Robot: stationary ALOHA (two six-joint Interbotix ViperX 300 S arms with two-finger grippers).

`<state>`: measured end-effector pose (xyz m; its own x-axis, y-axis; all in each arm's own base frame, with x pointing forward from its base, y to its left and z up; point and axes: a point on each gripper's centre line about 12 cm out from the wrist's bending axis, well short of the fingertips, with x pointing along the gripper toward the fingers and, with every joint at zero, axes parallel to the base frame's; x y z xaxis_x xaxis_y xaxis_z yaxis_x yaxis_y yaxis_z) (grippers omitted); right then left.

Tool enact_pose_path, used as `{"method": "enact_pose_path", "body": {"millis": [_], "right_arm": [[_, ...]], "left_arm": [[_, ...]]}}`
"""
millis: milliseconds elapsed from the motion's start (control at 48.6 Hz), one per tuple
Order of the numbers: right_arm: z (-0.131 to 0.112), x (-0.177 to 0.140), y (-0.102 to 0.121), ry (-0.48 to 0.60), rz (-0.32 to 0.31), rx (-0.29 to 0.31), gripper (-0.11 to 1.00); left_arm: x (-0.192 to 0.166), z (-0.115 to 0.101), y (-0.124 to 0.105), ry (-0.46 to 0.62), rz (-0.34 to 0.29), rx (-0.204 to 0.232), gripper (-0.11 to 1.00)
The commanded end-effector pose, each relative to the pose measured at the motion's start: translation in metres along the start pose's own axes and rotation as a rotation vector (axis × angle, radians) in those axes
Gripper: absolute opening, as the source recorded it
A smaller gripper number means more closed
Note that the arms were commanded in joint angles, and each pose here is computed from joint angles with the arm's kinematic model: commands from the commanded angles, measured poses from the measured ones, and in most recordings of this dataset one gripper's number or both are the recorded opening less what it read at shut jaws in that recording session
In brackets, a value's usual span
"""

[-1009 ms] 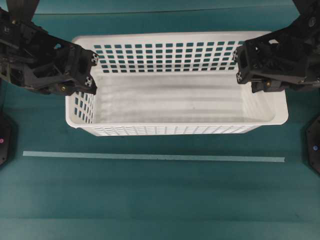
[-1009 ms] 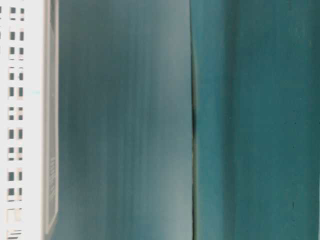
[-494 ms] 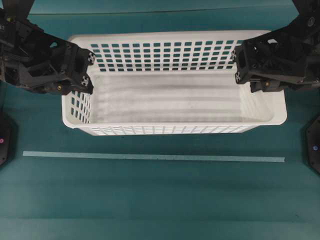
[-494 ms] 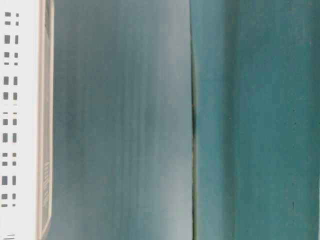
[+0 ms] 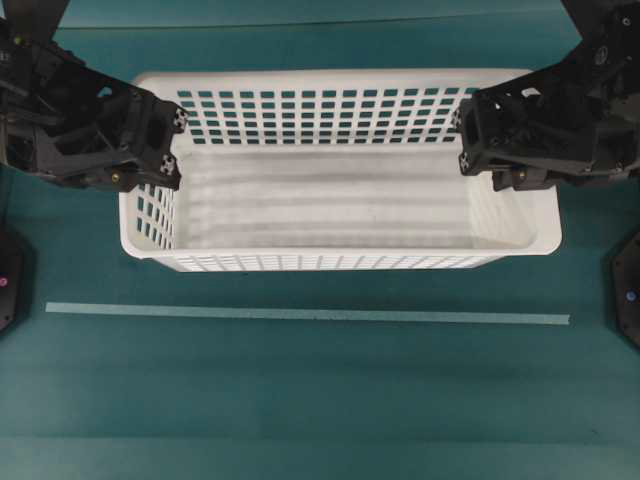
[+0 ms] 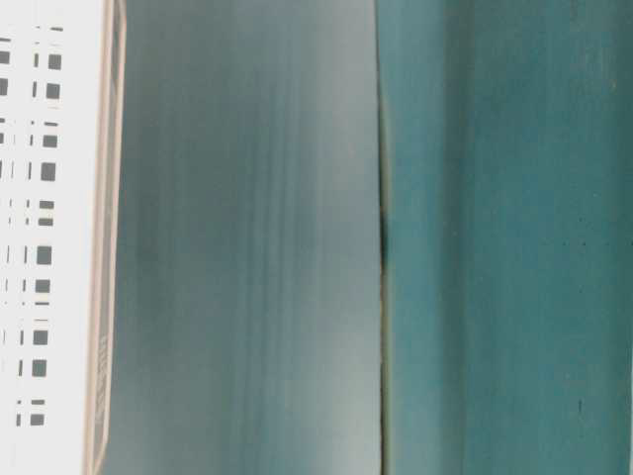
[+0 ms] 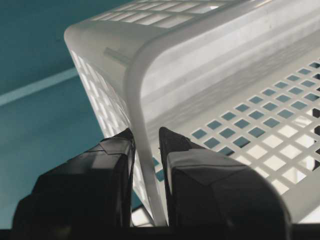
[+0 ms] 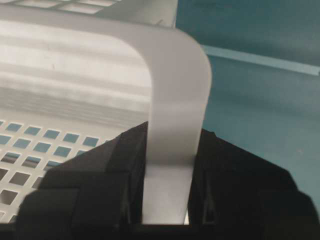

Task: Lift the white basket with both hands.
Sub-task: 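Lower the held basket back down onto the table with both grippers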

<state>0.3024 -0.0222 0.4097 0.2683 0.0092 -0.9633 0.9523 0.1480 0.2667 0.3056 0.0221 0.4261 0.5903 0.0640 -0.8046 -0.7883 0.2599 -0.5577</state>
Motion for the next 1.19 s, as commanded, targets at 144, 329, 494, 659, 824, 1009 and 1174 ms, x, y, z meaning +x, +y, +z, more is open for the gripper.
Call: {"method": "enact_pose_path", "body": {"millis": [144,329,494,659,824,1009,1174], "right_arm": [[-0.002,0.01,0.008,0.008,-0.01,-0.039,0.22],[0.0,0.032,0.005,0.011,-0.05,-0.035,0.22],[0.001,0.064,-0.001,0.012,-0.056,-0.027,0.22],[0.0,0.092,-0.007,0.012,-0.059,-0.022,0.22],[-0.002,0.126,-0.02,0.021,-0.098,-0.02,0.22],[-0.002,0.155,-0.031,0.019,-0.091,-0.005,0.22],[-0.001,0.177,-0.035,0.015,-0.081,-0.003,0.22]], "left_arm": [[0.0,-0.002,0.001,-0.001,-0.014,0.022,0.12],[0.028,-0.006,0.019,0.013,0.043,0.031,0.12],[0.055,-0.006,0.04,0.012,0.075,0.043,0.12],[0.076,-0.006,0.053,0.003,0.072,0.032,0.12],[0.094,-0.008,0.068,0.005,0.092,0.027,0.12],[0.119,-0.014,0.086,0.023,0.135,0.025,0.12],[0.137,-0.018,0.099,0.032,0.161,0.024,0.12]]}}
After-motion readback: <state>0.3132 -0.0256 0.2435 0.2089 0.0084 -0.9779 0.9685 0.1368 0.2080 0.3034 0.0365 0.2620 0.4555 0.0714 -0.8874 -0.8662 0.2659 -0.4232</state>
